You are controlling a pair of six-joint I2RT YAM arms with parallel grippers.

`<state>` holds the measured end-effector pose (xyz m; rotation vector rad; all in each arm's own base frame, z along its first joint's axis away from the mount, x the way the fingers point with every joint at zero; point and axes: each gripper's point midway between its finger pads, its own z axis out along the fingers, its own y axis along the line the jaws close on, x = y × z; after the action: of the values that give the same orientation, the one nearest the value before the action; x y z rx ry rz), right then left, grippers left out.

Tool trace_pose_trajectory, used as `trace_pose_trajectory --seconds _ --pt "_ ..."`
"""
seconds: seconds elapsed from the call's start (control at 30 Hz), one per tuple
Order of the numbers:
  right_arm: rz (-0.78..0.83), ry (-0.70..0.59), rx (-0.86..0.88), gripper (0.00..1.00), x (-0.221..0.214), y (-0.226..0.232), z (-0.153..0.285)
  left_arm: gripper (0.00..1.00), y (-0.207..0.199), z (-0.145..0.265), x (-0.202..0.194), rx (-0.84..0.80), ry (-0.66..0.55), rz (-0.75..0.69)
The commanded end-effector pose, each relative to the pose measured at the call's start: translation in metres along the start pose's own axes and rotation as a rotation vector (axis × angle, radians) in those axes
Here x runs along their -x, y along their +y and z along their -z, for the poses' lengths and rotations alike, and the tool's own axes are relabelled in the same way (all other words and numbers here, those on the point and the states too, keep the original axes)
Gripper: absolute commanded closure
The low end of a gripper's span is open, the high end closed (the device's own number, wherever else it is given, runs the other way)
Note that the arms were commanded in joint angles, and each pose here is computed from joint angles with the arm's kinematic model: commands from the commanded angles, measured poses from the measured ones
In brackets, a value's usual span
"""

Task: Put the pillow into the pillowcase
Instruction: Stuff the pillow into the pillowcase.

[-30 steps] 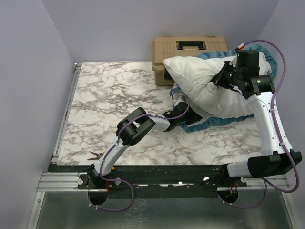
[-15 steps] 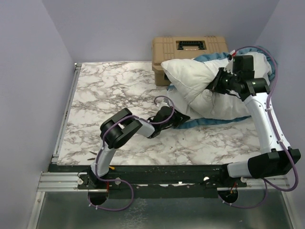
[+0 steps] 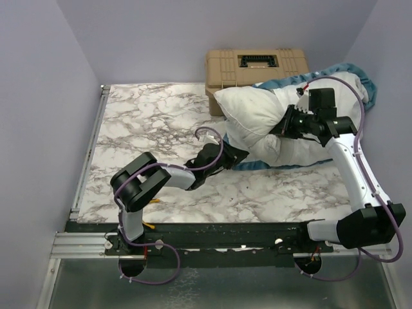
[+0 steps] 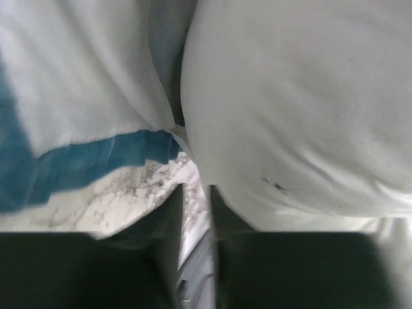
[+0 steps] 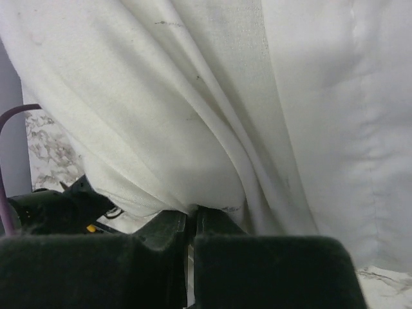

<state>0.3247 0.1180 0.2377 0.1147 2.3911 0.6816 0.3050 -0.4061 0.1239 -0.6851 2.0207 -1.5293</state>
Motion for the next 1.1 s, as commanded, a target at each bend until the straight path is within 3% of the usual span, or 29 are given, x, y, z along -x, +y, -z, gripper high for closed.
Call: trace_pose_trajectory --seconds 0.0,0.1,0.2,0.27,0.43,0.6,0.8,0.87,1.07 --pt "0.065 -0.249 -0.07 1.0 0.06 0.006 0.032 0.63 -0.025 -0.027 -0.015 -0.072 0.096 -0.15" --pt "0.046 -0.347 -0.133 1.0 0.084 0.007 0.055 0.52 -0.046 -0.045 -0.016 -0.13 0.092 -0.245" --pt "0.016 -0.413 -0.186 1.0 0.099 0.005 0.071 0.46 -0.06 -0.063 -0.025 -0.183 0.091 -0.433" --pt "0.001 -0.451 -0.207 1.0 0.108 0.006 0.081 0.43 -0.055 -0.074 -0.03 -0.186 0.089 -0.547" --pt "-0.046 -0.536 -0.206 1.0 0.128 0.015 0.1 0.41 -0.028 -0.09 -0.034 -0.162 0.092 -0.677" --pt "-0.057 -0.535 -0.173 1.0 0.137 0.023 0.098 0.39 -0.024 -0.083 -0.043 -0.261 0.099 -0.814" --pt "-0.078 -0.506 -0.155 1.0 0.138 0.024 0.088 0.39 -0.041 -0.037 -0.031 -0.437 -0.047 -0.873" --pt "-0.084 -0.499 -0.145 1.0 0.138 0.024 0.085 0.39 -0.035 -0.027 -0.034 -0.449 -0.041 -0.889" --pt "-0.082 -0.479 -0.118 1.0 0.139 0.029 0.082 0.36 -0.039 -0.033 -0.049 -0.49 -0.031 -0.978"
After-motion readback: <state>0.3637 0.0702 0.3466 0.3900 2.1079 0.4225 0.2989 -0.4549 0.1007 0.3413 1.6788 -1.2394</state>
